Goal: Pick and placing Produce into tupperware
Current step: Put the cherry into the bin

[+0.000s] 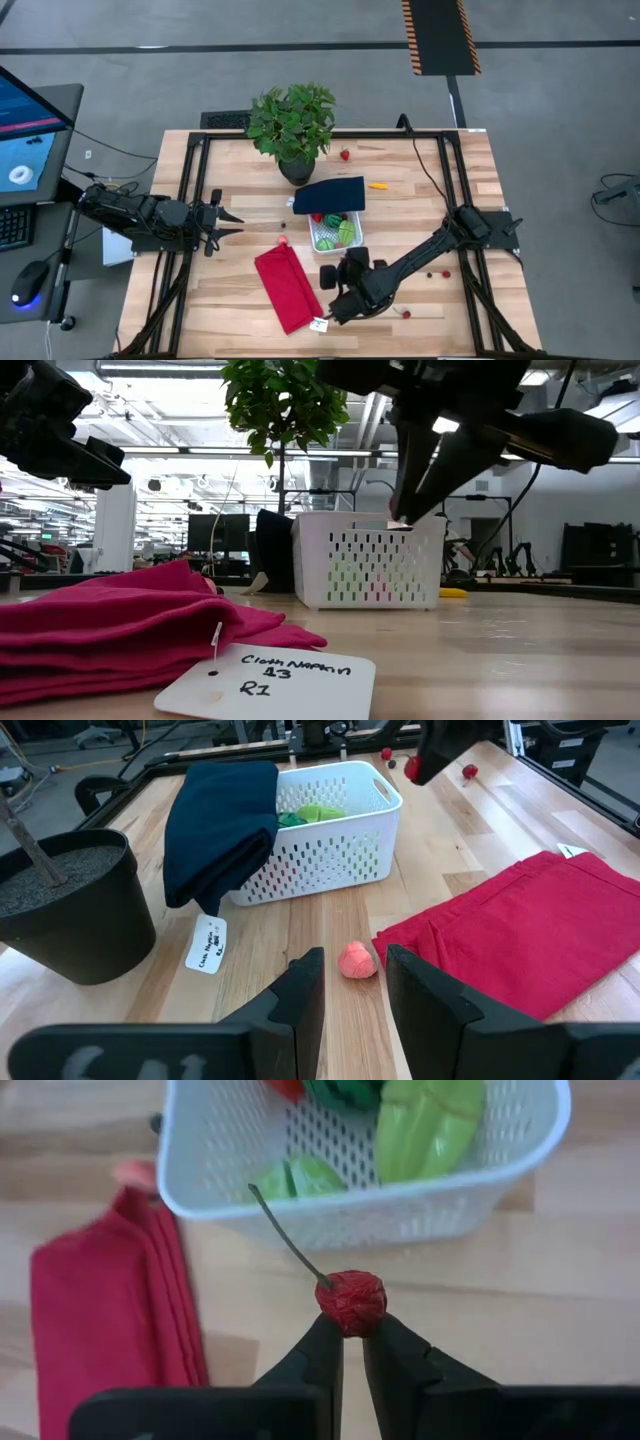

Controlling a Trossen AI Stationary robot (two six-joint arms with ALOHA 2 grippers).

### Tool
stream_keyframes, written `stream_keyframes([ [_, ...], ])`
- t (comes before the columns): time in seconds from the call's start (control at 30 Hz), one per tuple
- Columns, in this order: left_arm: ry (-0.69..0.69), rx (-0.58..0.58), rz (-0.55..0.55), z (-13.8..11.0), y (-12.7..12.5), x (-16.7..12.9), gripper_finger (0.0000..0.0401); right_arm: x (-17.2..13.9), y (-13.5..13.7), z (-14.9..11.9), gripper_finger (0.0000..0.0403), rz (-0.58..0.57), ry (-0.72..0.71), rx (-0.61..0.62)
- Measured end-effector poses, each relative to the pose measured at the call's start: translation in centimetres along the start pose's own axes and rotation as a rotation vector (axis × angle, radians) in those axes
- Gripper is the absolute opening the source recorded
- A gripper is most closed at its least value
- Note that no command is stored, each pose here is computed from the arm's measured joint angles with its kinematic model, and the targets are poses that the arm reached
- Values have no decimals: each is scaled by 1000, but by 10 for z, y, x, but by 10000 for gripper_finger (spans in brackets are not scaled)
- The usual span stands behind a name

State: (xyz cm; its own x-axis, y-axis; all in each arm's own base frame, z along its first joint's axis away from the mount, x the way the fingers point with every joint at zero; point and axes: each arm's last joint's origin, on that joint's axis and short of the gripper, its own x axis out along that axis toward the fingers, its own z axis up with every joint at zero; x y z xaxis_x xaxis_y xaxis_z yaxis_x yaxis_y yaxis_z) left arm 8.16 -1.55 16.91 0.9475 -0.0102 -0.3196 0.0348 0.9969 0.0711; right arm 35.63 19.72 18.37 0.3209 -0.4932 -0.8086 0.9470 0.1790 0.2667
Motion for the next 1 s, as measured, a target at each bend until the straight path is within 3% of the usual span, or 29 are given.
stream_keyframes([
  [0.57, 0, 0, 0, 0, 0, 0, 100, 4, 2, 15, 60, 52, -234, -60],
  [0.73, 0, 0, 0, 0, 0, 0, 100, 15, 6, 29, 60, 15, -238, -37],
  [1.0, 0, 0, 0, 0, 0, 0, 100, 31, 16, 51, 65, -67, -86, 18],
])
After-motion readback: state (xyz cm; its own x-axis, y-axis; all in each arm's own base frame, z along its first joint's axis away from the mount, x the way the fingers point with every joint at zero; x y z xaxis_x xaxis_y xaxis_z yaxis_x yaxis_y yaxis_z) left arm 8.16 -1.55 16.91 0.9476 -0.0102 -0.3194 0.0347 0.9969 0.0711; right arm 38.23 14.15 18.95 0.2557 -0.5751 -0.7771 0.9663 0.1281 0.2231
